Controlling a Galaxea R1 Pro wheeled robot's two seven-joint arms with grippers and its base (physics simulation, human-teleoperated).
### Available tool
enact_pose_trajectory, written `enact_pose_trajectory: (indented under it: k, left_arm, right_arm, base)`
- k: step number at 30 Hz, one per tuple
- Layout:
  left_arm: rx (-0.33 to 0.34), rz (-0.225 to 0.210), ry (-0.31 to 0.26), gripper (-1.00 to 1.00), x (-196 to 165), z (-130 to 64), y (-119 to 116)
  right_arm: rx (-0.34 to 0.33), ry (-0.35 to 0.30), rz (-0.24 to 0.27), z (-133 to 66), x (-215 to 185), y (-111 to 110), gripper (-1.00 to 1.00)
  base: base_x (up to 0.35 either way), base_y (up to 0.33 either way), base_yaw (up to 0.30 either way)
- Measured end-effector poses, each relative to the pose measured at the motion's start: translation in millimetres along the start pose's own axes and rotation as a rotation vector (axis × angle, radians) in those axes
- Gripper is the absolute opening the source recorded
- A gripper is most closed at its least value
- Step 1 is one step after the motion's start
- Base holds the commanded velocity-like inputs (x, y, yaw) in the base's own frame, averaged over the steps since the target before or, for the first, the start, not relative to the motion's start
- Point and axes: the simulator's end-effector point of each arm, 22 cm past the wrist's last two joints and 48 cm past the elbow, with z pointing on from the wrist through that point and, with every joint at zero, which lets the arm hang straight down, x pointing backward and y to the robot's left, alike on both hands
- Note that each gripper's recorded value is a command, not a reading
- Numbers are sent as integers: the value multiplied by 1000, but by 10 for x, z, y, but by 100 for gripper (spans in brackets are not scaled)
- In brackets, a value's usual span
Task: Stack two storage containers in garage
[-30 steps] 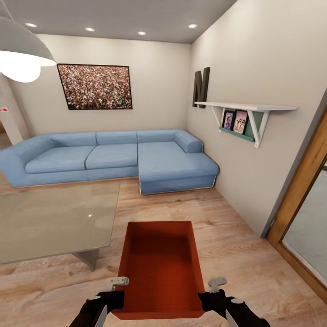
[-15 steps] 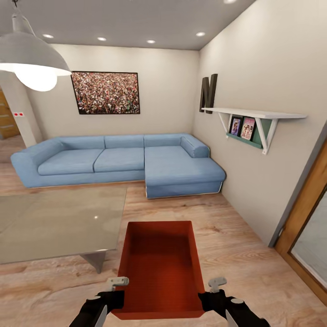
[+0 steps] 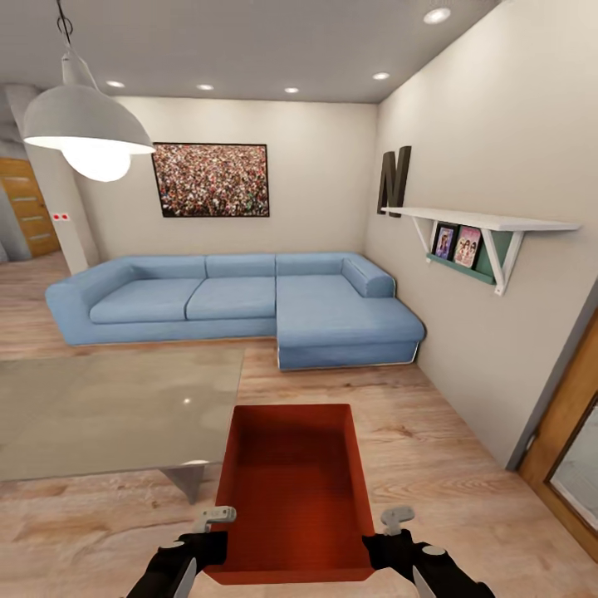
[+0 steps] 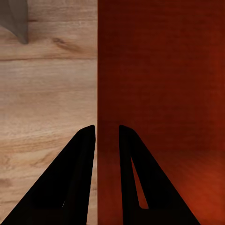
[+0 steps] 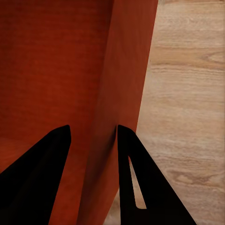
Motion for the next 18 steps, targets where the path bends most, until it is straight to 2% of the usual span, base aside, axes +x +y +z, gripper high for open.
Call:
enact_pose_trajectory:
  k: [9, 18]
  left_arm:
    - [1, 1, -13, -100, -141, -149, -22]
    - [1, 1, -14, -100, -223, -266, -34]
  right_arm:
    - [1, -13, -3, -137, -154, 21, -100]
    - [1, -14, -4, -246, -246, 43, -100]
  base:
    - [0, 0, 110]
    - [0, 0, 8]
